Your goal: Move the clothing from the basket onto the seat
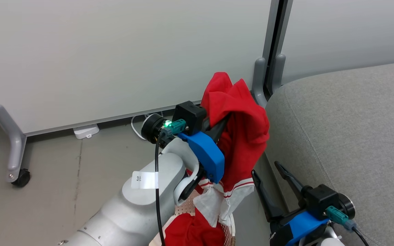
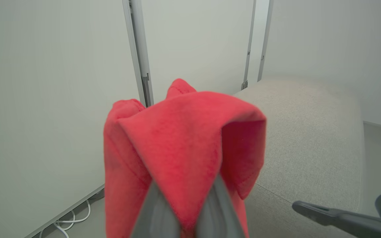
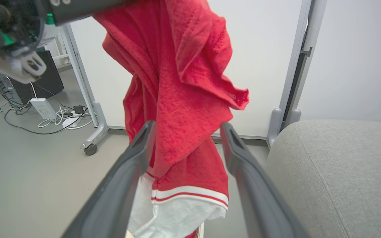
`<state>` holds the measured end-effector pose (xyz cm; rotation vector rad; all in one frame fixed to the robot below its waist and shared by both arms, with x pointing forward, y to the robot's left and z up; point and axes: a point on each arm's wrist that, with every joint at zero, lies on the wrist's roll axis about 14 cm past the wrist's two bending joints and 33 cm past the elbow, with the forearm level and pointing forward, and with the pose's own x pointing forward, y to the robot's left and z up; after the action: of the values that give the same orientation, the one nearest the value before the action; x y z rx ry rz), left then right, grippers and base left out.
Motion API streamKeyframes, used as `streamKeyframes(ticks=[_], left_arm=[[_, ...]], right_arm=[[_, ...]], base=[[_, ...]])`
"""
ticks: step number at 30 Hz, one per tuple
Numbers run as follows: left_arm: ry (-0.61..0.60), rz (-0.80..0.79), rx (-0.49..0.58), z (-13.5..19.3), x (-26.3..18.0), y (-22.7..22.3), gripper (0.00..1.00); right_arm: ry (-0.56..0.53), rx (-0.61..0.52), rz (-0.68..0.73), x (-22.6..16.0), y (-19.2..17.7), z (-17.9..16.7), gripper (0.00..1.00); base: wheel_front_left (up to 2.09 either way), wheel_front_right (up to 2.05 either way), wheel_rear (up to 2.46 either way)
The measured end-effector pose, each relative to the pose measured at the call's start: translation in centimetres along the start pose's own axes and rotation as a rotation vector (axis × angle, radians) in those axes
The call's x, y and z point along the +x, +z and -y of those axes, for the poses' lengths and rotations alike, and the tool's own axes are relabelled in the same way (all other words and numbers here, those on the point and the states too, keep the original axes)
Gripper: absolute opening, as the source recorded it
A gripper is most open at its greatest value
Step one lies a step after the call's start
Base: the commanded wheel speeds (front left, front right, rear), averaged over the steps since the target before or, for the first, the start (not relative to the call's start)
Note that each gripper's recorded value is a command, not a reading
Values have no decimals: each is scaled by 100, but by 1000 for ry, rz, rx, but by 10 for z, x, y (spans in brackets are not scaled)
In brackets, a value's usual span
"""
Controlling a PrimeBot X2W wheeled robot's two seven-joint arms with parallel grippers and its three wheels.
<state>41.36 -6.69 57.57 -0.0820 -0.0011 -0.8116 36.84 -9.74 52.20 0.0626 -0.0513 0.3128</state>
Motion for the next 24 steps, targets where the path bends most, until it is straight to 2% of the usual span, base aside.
streamKeyframes(ticks=[13, 24], left_arm=[[-10, -27, -23, 5, -1, -11, 0], [-22, -37, -23, 7, 1, -13, 0]], right_arm=[[14, -18, -25, 10, -4, -1, 100], [98, -49, -109, 41, -20, -17, 100]], base=[[0, 0, 0], [0, 0, 0]])
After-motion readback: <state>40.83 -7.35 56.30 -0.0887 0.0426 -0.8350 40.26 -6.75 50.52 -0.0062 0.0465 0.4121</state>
